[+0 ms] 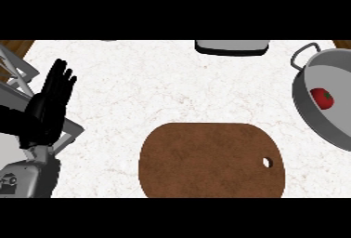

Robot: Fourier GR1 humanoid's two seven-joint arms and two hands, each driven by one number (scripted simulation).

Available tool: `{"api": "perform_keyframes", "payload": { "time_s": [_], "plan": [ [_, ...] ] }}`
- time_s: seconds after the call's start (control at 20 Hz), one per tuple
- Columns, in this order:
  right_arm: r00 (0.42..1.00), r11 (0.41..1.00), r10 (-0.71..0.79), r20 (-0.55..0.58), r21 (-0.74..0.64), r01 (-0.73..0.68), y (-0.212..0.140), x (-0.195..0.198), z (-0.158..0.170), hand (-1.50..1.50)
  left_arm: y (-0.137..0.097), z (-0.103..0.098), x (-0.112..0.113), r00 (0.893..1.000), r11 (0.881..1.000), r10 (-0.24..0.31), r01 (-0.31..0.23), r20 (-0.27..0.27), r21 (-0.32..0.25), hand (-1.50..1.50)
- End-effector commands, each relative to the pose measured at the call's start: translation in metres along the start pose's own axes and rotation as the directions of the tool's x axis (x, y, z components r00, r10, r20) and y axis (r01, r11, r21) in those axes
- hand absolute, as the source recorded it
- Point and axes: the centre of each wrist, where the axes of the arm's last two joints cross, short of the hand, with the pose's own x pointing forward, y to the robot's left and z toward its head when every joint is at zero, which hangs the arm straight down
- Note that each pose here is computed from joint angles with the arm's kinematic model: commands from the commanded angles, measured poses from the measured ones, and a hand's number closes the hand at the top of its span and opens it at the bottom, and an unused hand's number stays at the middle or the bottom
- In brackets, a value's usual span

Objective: Pick the tomato from the cutting board and place it in the pot

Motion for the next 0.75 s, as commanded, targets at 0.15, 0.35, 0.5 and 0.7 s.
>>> {"api": "perform_keyframes", "payload": {
  "time_s": [0.15,0.35,0.5,0.7],
  "plan": [
    [0.996,0.995,-0.08,0.05,0.065,0.077,-0.044,0.016,0.027,-1.5,0.011,0.001,-0.002,1.0,1.0,-0.016,0.016,0.004,0.017,0.0],
    [0.997,0.995,-0.069,0.038,0.072,0.066,-0.054,0.02,0.034,-1.5,0.013,-0.001,0.003,1.0,1.0,-0.01,0.01,0.002,-0.006,0.0],
    [0.998,0.996,-0.053,0.033,0.075,0.05,-0.055,0.018,0.038,-1.5,-0.004,0.006,-0.003,1.0,1.0,0.006,-0.006,-0.012,-0.008,0.0],
    [0.997,0.996,-0.067,0.032,0.063,0.065,-0.05,0.014,0.036,-1.5,0.004,-0.005,0.006,1.0,1.0,0.002,-0.002,0.005,0.001,0.0]
  ]
}}
